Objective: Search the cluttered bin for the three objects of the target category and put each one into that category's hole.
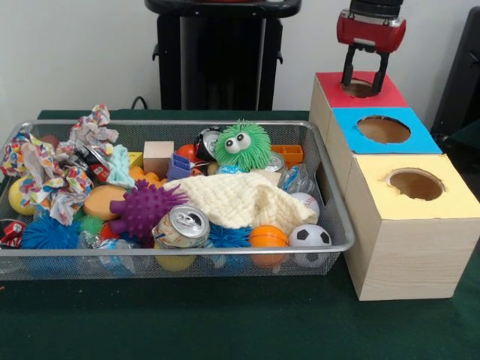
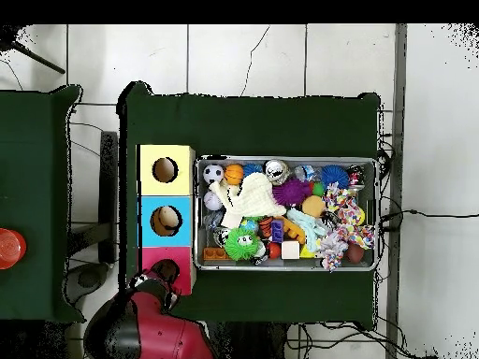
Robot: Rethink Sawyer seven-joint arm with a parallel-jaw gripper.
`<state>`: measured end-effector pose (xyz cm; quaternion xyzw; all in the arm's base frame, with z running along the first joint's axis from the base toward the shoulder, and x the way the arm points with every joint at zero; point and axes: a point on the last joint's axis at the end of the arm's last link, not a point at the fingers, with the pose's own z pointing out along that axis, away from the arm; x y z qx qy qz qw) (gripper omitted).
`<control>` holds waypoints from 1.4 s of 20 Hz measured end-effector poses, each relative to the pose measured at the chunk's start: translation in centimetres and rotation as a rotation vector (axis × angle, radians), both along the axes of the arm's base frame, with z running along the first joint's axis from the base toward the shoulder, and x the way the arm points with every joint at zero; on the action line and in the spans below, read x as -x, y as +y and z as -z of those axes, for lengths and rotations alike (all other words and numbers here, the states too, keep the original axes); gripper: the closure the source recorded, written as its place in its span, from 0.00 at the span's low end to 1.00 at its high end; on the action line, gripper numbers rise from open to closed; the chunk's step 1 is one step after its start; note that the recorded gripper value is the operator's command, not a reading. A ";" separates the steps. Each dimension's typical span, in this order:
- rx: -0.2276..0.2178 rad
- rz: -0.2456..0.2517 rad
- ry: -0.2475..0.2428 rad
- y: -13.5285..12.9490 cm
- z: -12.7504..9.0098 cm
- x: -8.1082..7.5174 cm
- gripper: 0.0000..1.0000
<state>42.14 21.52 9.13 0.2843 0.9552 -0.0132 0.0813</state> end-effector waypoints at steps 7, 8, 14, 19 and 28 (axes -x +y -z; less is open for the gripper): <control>-0.001 0.006 -0.003 -0.2 -0.1 -0.2 0.00; -0.001 0.006 -0.003 -0.2 -0.1 -0.2 0.00; -0.002 0.009 0.011 -0.4 -0.1 0.0 0.00; -0.006 0.010 0.056 -1.0 -1.5 0.4 0.00; -0.022 -0.034 0.224 -2.4 -6.6 2.8 0.00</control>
